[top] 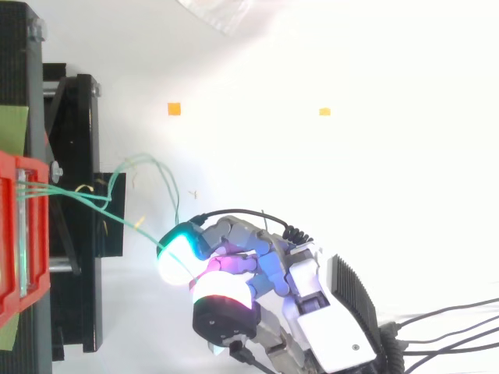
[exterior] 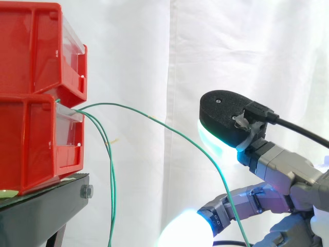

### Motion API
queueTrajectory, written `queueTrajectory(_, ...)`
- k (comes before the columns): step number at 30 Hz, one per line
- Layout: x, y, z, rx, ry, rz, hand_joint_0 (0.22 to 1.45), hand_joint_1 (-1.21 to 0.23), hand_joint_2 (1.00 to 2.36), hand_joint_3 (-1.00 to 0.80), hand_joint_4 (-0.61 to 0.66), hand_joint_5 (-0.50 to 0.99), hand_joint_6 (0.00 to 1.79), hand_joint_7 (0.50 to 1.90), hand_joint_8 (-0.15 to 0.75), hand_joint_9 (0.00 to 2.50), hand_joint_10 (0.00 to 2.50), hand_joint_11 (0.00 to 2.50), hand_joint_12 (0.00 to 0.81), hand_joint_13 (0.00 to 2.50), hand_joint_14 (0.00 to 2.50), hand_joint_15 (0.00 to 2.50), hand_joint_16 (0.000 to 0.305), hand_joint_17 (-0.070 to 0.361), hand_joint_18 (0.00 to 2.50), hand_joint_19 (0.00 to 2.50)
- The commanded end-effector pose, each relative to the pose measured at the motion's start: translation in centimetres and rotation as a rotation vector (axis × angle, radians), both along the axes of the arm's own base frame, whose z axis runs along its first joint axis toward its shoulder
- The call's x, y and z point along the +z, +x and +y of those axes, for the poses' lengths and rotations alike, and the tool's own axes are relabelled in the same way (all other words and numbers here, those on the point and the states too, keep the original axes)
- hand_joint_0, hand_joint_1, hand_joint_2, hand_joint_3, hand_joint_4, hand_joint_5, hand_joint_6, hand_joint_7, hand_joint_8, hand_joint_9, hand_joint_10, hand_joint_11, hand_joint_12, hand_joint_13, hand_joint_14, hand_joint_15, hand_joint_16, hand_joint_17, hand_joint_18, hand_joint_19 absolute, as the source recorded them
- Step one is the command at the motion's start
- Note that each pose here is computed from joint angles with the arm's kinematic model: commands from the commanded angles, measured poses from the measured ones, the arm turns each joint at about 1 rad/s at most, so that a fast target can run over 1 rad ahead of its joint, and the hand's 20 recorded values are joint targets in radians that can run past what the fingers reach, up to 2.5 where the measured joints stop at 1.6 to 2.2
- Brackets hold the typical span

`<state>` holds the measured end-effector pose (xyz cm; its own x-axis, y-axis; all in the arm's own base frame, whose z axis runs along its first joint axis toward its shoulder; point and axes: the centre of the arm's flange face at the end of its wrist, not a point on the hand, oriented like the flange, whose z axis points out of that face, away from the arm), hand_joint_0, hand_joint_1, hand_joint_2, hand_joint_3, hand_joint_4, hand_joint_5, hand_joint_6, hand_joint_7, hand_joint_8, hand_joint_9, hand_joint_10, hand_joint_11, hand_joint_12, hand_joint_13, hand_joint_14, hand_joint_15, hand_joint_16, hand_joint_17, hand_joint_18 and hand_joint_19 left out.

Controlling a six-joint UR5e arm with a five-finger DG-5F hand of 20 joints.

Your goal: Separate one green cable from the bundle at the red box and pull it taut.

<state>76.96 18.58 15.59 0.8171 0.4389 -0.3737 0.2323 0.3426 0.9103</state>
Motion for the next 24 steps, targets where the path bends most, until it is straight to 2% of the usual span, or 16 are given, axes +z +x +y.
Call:
queueTrajectory(1, 0.1, -0.1, 0.0, 0.000, 0.006, -0.002, 0.51, -0.20, 1.00, -0.50, 0.12, 0.03, 0.73, 1.02, 0.258, 1.78, 0.03, 0.94, 0.369, 1.22, 0.02, 0.73, 0.052, 0.117, 0.85, 0.69)
queueTrajectory(3, 0.0, -0.2, 0.1, 0.001, 0.006, -0.002, 0.50, -0.33, 1.00, -0.50, 0.11, 0.03, 0.73, 1.05, 0.271, 1.78, 0.03, 0.93, 0.375, 1.22, 0.02, 0.72, 0.052, 0.118, 0.85, 0.68)
queueTrajectory(4, 0.0, -0.2, 0.0, 0.000, 0.008, -0.003, 0.50, -0.34, 1.00, -0.50, 0.10, 0.03, 0.73, 1.08, 0.267, 1.78, 0.03, 0.94, 0.375, 1.22, 0.02, 0.72, 0.053, 0.118, 0.85, 0.69)
queueTrajectory(6, 0.1, -0.2, 0.0, 0.000, 0.008, -0.004, 0.48, -0.42, 1.00, -0.50, 0.10, 0.02, 0.79, 1.00, 0.272, 1.78, 0.03, 0.92, 0.383, 1.22, 0.02, 0.71, 0.055, 0.123, 0.87, 0.66)
queueTrajectory(8, 0.5, -0.3, 0.2, 0.002, 0.011, -0.003, 0.47, -0.45, 1.00, -0.50, 0.09, 0.02, 0.80, 1.01, 0.277, 1.78, 0.03, 0.92, 0.385, 1.22, 0.02, 0.71, 0.055, 0.125, 0.87, 0.65)
queueTrajectory(11, 1.9, -0.8, 0.1, 0.001, 0.006, 0.005, 0.45, -0.46, 1.00, -0.50, 0.09, 0.02, 0.80, 1.01, 0.283, 1.79, 0.03, 0.91, 0.393, 1.22, 0.02, 0.71, 0.057, 0.128, 0.88, 0.65)
queueTrajectory(14, 3.2, -1.3, 0.0, 0.000, 0.005, 0.027, 0.45, -0.48, 1.00, -0.50, 0.10, 0.01, 0.81, 0.98, 0.283, 1.79, 0.03, 0.90, 0.392, 1.23, 0.02, 0.70, 0.057, 0.128, 0.88, 0.65)
queueTrajectory(16, 3.4, -1.5, 0.1, 0.001, 0.006, 0.042, 0.45, -0.49, 1.00, -0.50, 0.10, 0.01, 0.81, 0.98, 0.284, 1.79, 0.03, 0.91, 0.392, 1.22, 0.02, 0.71, 0.057, 0.127, 0.88, 0.65)
queueTrajectory(19, 3.5, -1.6, 0.4, 0.004, 0.008, 0.040, 0.46, -0.51, 1.00, -0.50, 0.10, 0.01, 0.82, 0.97, 0.285, 1.78, 0.03, 0.91, 0.390, 1.22, 0.02, 0.71, 0.056, 0.126, 0.88, 0.65)
queueTrajectory(24, 3.6, -1.6, 0.6, 0.005, 0.003, 0.047, 0.41, -0.42, 1.00, -0.50, 0.09, 0.02, 0.81, 0.99, 0.286, 1.81, 0.03, 0.90, 0.403, 1.24, 0.02, 0.69, 0.060, 0.136, 0.91, 0.62)
